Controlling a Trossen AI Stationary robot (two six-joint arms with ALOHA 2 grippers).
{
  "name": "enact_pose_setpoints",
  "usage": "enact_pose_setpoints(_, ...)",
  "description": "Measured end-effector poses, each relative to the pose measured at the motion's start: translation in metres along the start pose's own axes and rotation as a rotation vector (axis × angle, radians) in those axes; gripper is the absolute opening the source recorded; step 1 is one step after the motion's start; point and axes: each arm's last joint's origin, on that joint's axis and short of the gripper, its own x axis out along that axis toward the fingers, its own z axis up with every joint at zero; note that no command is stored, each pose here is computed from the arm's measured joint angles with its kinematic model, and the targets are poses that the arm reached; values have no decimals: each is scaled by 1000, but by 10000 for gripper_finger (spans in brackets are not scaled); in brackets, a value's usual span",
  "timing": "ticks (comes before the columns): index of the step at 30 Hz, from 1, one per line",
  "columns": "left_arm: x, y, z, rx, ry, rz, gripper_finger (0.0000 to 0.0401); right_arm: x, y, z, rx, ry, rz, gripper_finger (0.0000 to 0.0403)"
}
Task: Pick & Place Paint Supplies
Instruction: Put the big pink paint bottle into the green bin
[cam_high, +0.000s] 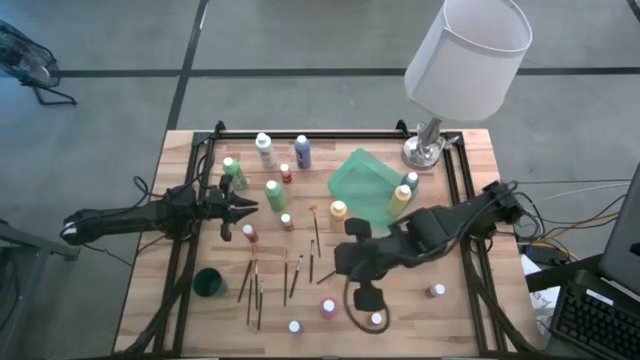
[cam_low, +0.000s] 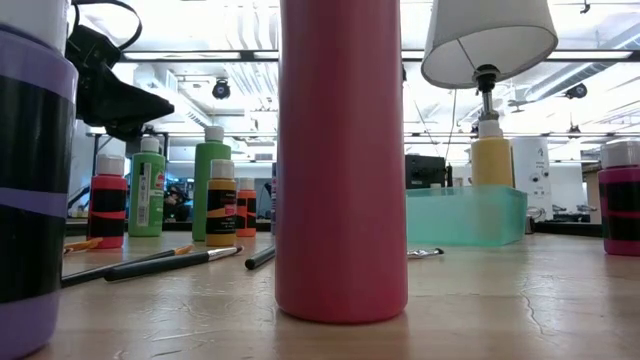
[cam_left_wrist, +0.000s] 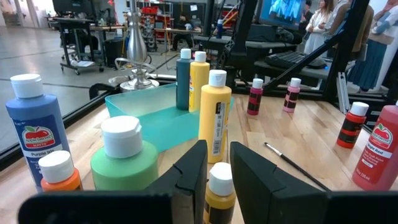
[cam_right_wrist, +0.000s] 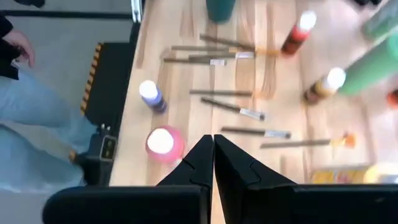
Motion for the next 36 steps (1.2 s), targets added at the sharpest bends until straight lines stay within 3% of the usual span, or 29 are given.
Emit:
enact_pose_setpoints(4,0,0,0,0,0,0,76,7,6,9,46,30,57,34)
enact_pose_setpoints(8,0,0,0,0,1,0,76,24,12,10,51,120,109,84)
enact_pose_setpoints(18,0,0,-1,0,8,0,76,59,13,7,56,209,90,197)
enact_pose_setpoints(36,0,0,-2,-1,17,1,76,95,14,-2,54,289,52,267)
